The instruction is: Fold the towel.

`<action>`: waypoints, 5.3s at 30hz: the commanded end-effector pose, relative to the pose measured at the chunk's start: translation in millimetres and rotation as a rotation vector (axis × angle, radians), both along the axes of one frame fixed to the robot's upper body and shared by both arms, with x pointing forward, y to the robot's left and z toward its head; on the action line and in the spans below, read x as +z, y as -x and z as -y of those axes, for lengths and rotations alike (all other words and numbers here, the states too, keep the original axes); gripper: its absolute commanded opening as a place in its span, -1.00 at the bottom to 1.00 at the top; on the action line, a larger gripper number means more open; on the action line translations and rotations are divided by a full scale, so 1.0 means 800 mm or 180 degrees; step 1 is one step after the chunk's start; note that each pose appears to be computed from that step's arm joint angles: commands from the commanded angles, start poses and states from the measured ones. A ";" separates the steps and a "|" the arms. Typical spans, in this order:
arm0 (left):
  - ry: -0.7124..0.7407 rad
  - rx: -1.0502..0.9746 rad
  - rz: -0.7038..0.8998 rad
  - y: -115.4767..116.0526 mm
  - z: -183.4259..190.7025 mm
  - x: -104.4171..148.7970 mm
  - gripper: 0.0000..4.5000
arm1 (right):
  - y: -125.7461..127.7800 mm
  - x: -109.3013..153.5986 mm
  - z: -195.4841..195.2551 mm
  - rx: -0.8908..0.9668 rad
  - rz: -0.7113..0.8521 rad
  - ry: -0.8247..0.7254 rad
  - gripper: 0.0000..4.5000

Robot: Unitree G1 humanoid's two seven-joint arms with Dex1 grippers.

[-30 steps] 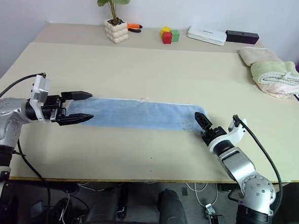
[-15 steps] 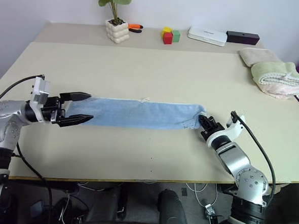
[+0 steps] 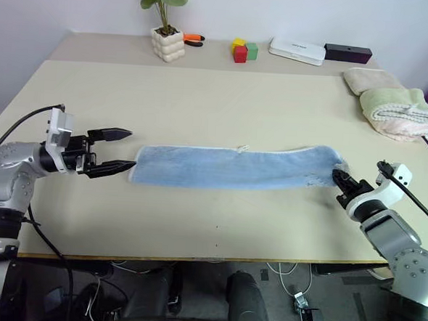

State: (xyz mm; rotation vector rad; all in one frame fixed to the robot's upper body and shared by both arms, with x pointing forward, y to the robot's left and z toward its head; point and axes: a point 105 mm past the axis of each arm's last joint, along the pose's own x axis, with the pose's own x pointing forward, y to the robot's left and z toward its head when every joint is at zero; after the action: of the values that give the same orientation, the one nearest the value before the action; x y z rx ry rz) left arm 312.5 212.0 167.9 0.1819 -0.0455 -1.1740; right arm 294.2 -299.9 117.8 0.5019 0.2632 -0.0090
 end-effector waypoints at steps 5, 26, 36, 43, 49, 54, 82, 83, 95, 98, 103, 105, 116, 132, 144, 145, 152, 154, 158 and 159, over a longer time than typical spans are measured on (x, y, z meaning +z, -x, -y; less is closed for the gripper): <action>-0.0045 -0.0014 0.0148 -0.003 -0.002 0.012 1.00 | -0.014 0.040 -0.064 0.0942 0.0265 0.1354 -0.98; -0.0052 0.0061 0.0143 0.014 -0.002 0.007 1.00 | 0.003 0.027 -0.253 0.2529 0.0488 0.1439 -0.98; -0.0056 0.0109 0.0120 0.021 -0.005 0.006 1.00 | -0.013 0.024 -0.282 0.2631 0.0551 0.1296 -0.98; -0.0060 0.0125 0.0122 0.024 -0.004 0.005 1.00 | -0.011 0.008 -0.288 0.2750 0.0437 0.1234 -0.98; -0.0053 0.0125 0.0117 0.025 -0.003 0.004 1.00 | -0.007 -0.002 -0.293 0.2840 0.0391 0.1259 -0.41; -0.0040 0.0114 0.0118 0.023 -0.001 0.005 1.00 | -0.012 0.005 -0.291 0.2808 0.0461 0.1262 0.70; -0.0015 0.0080 0.0132 0.013 0.008 0.006 1.00 | -0.085 0.022 -0.243 0.1918 0.1293 0.1061 -0.98; -0.0017 0.0084 0.0129 0.013 0.007 0.005 1.00 | -0.084 0.008 -0.244 0.1962 0.1258 0.1148 -0.98; -0.0033 0.0137 0.0142 0.015 0.007 0.004 1.00 | -0.069 -0.054 -0.262 0.2294 0.1112 0.1514 -0.98; -0.0037 0.0149 0.0150 0.014 0.006 0.004 1.00 | -0.064 -0.051 -0.274 0.2385 0.1180 0.1535 -0.60; -0.0026 0.0159 0.0153 0.014 0.006 0.004 1.00 | -0.071 -0.028 -0.269 0.2281 0.1289 0.1464 0.49; -0.0026 0.0156 0.0150 0.014 0.007 0.003 1.00 | -0.075 -0.008 -0.263 0.2265 0.1413 0.1533 0.96; 0.0161 0.0346 -0.0181 0.012 -0.002 0.003 1.00 | -0.064 0.101 -0.246 0.2320 0.1908 0.1258 0.99; 0.1842 0.1367 -0.2175 0.065 -0.009 -0.014 1.00 | 0.008 0.108 -0.201 0.3474 0.1911 0.1688 0.99; 0.2313 0.1863 -0.3185 0.089 0.022 -0.074 1.00 | 0.000 0.101 -0.209 0.3444 0.1938 0.1687 0.99; 0.2329 0.1868 -0.3208 0.086 0.023 -0.074 1.00 | -0.002 0.100 -0.210 0.3437 0.1938 0.1712 0.99; 0.2445 0.2086 -0.3407 0.059 0.029 -0.088 1.00 | -0.002 0.099 -0.213 0.3394 0.1953 0.1725 0.99; 0.2383 0.2180 -0.3531 0.050 0.030 -0.101 1.00 | -0.003 0.099 -0.210 0.3350 0.1943 0.1750 0.99; 0.2437 0.2234 -0.3629 0.032 0.031 -0.108 0.76 | -0.006 0.102 -0.207 0.3261 0.1954 0.1798 1.00; 0.2455 0.2237 -0.3661 0.028 0.032 -0.109 0.62 | -0.007 0.102 -0.207 0.3249 0.1956 0.1806 1.00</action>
State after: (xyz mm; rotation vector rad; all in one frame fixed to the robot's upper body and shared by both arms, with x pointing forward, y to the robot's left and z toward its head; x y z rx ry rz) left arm 287.5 182.9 93.5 -1.0849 0.4998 -0.4204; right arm 300.8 -133.5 184.8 -0.2158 -0.0518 1.0364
